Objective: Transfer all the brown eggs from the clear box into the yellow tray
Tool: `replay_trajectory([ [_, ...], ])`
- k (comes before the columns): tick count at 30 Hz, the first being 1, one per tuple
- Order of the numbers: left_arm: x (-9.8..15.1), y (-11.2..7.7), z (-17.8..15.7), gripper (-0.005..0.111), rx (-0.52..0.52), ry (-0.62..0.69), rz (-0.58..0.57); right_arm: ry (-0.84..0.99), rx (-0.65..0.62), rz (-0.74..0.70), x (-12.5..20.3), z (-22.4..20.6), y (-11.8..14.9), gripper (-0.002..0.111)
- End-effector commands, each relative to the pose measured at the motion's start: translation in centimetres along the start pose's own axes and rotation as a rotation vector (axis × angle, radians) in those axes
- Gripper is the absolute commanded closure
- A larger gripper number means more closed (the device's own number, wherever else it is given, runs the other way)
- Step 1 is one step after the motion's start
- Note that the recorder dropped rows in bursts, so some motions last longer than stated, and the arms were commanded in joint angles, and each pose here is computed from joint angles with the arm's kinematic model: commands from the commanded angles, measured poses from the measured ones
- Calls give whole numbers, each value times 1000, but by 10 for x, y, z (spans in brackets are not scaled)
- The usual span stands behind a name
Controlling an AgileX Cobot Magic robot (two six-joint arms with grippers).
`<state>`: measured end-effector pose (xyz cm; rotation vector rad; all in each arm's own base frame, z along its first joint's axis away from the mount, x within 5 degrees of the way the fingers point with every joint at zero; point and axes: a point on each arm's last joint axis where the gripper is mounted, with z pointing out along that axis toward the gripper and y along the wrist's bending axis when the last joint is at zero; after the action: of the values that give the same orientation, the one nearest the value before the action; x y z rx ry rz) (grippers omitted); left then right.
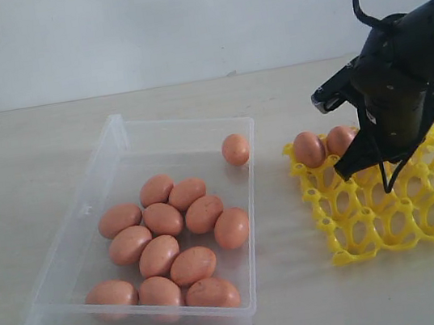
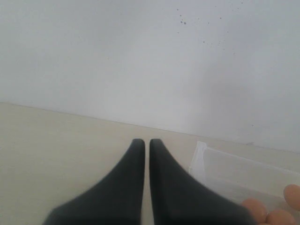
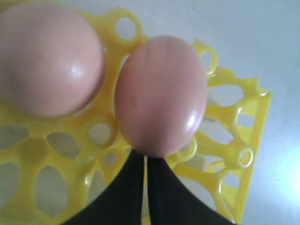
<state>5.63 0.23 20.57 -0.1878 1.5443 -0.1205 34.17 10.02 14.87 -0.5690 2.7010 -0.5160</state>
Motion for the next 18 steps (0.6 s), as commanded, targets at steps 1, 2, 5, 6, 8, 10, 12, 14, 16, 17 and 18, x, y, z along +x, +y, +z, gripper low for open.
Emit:
replay_trajectory([
  [1,-1,0,0,103,4,-1,-2,-77,34,22,-6,-6,-6,108],
  [2,-1,0,0,103,4,-1,-2,-87,39,26,-7,-6,-7,108],
  [5,-1,0,0,103,4,-1,-2,-108,36,28,-9,-7,-6,108],
  [6,-1,0,0,103,4,-1,-2,-112,35,27,-9,-7,-6,108],
  [8,-1,0,0,103,4,-1,-2,-117,33,28,-10,-7,-6,108],
  [10,-1,0,0,103,4,-1,-2,-121,38,27,-10,-7,-7,108],
  [12,-1,0,0,103,4,-1,-2,-123,42,22,-10,-7,-7,108],
  [14,-1,0,0,103,4,-1,-2,-127,48,18,-11,-7,-7,108],
  [16,-1,0,0,103,4,-1,-2,-134,53,24,-11,-8,-8,108],
  [17,-1,0,0,103,4,-1,-2,-144,53,26,-12,-11,-10,108],
  [18,-1,0,0,103,4,-1,-2,-157,51,29,-13,-14,-11,108],
])
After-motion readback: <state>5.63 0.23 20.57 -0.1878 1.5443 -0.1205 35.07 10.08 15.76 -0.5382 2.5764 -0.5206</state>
